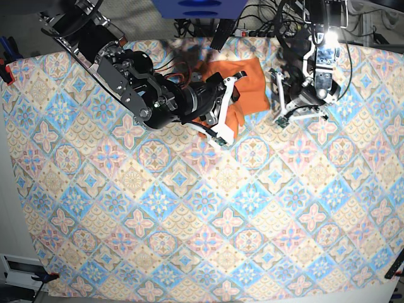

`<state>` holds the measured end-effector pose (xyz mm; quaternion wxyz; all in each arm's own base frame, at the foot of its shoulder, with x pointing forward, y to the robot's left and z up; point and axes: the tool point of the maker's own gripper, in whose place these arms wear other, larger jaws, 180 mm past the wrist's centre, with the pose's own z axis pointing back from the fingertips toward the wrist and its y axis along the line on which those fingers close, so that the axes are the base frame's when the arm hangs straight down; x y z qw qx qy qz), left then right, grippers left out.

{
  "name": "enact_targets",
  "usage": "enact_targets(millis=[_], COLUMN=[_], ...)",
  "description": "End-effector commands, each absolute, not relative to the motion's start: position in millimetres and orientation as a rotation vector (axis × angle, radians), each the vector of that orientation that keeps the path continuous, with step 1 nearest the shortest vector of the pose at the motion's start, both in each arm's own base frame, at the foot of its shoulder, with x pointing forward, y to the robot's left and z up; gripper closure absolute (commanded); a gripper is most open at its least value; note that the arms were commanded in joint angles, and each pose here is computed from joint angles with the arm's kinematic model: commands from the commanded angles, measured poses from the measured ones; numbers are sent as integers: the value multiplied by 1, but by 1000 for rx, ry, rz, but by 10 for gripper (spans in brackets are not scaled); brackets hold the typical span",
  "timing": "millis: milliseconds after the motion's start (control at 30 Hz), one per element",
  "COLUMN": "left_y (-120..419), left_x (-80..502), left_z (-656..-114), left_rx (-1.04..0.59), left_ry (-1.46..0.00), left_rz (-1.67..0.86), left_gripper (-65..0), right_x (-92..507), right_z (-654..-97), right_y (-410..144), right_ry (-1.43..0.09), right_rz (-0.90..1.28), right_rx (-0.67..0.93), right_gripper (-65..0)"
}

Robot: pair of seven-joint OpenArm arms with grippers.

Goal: Fold the T-shirt properly
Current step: 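Press and tuck the folded bundle with both grippers into a square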

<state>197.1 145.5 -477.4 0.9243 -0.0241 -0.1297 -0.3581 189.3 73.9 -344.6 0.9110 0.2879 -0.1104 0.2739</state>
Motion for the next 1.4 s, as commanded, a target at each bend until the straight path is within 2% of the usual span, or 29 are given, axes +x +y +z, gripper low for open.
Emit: enact_targets(millis=[0, 233, 600, 700, 833, 1033, 1200, 1367], left_y=[114, 80, 85, 109, 174, 202, 218, 221], left_x=[186, 196, 189, 194, 199, 202, 201, 201], left_z=[-482, -500, -503, -502, -498, -490, -487, -487], left_rx=[-135, -208, -192, -167, -71, -57, -39, -29], left_ry=[-248, -175, -115, -120, -112, -121, -116, -112], left_rz=[-773, -763, -762, -685, -593, -575, -574, -577], left_gripper=[-86, -82, -82, -81, -82, -86, -87, -87], right_x=[197, 195, 204, 207, 207, 215, 223, 225], right_z=[-334, -341, -335, -333, -333, -328, -313, -320], right_y=[80, 77, 79, 79, 79, 79, 98, 105], right_ry=[-270, -248, -275, -282, -283, -306, -340, -310], right_rz=[573, 567, 575, 577, 581, 586, 597, 582], right_rx=[616, 603, 601, 598, 598, 591, 629, 632], right_gripper=[-44, -44, -45, -45, -48, -52, -142, -289])
